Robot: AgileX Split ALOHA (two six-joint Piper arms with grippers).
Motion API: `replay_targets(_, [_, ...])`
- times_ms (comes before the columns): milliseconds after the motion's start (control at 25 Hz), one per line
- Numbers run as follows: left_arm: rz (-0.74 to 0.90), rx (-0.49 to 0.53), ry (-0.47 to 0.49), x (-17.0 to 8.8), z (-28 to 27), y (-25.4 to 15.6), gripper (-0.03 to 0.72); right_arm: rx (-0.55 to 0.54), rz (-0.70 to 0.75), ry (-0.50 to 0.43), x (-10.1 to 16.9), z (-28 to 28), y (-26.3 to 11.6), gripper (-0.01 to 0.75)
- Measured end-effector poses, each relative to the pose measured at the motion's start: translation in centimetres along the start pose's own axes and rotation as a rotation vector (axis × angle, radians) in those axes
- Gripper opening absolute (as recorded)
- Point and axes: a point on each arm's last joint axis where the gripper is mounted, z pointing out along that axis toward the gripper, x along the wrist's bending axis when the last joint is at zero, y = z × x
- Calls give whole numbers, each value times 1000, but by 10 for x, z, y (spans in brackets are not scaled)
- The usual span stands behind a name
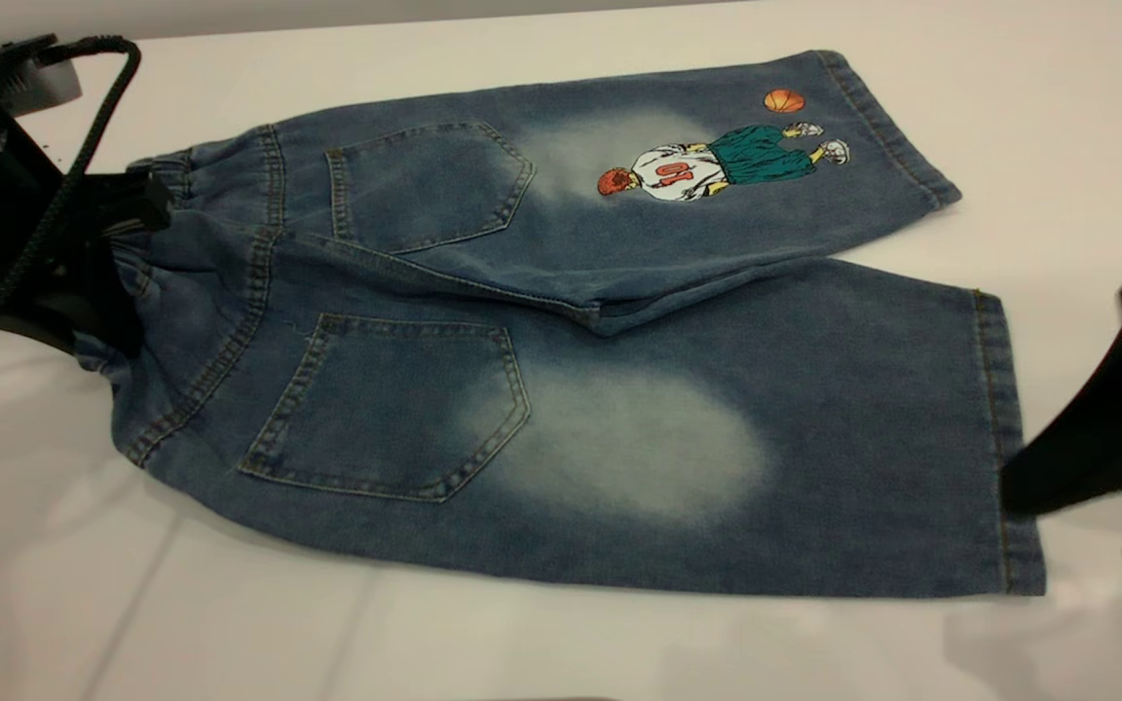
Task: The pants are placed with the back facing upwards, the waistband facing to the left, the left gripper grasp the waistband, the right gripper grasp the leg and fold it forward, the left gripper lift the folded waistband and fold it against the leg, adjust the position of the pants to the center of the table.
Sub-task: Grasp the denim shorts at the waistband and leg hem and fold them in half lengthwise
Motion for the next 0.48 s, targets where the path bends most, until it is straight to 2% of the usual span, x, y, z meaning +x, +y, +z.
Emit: replay_targets(480, [1, 4, 0, 0, 0, 0, 94, 81, 59, -23, -22, 49, 12, 467])
